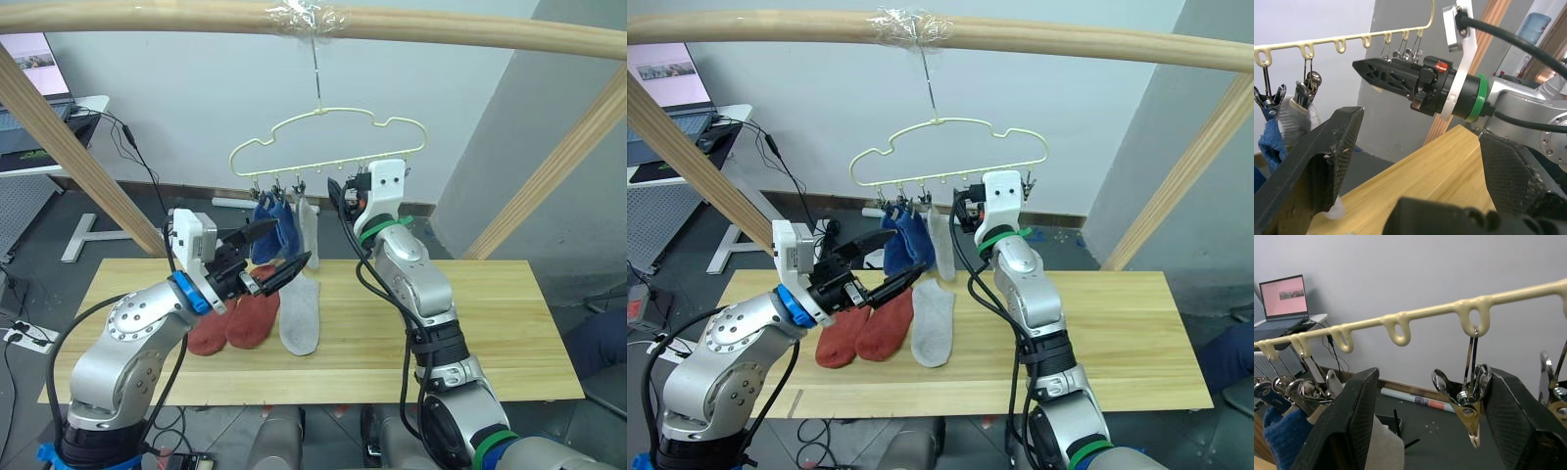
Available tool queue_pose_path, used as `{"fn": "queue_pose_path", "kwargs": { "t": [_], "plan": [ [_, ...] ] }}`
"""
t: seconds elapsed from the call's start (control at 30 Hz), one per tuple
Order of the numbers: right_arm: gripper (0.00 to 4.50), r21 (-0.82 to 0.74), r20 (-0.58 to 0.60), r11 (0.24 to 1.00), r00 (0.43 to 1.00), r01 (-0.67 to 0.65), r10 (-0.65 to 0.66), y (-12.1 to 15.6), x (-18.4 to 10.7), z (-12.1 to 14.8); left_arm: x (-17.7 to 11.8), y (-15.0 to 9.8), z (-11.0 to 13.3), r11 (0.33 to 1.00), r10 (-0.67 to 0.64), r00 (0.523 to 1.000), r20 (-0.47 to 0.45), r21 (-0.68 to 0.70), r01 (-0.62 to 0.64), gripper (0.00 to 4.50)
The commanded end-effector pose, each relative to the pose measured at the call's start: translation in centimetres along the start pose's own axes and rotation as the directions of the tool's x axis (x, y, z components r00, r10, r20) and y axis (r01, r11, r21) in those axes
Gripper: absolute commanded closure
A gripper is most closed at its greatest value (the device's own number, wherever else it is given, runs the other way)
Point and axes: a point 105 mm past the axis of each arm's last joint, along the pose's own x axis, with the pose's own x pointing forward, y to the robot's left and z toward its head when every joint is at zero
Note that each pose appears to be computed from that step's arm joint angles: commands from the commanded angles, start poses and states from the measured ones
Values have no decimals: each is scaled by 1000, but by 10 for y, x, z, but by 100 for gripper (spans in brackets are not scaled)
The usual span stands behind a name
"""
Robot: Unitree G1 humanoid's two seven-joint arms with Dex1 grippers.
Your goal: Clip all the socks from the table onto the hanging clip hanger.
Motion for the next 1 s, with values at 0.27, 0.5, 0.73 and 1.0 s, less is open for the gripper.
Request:
{"fn": "queue_pose_path", "kwargs": {
  "t": [0.27,0.5,0.73,1.0],
  "plan": [
    [128,23,116,998,992,-52,49,21,7,32,3,-2,24,997,-2,996,87,72,-4,20],
    [144,28,117,998,992,-51,47,21,6,31,4,-3,24,997,-3,996,87,72,-4,20],
    [362,28,113,999,993,-27,24,16,7,30,3,-4,24,998,-3,996,86,69,-3,20],
    [449,11,108,1000,994,-27,26,6,5,30,4,-5,22,997,4,997,80,71,-10,20]
  ]
}}
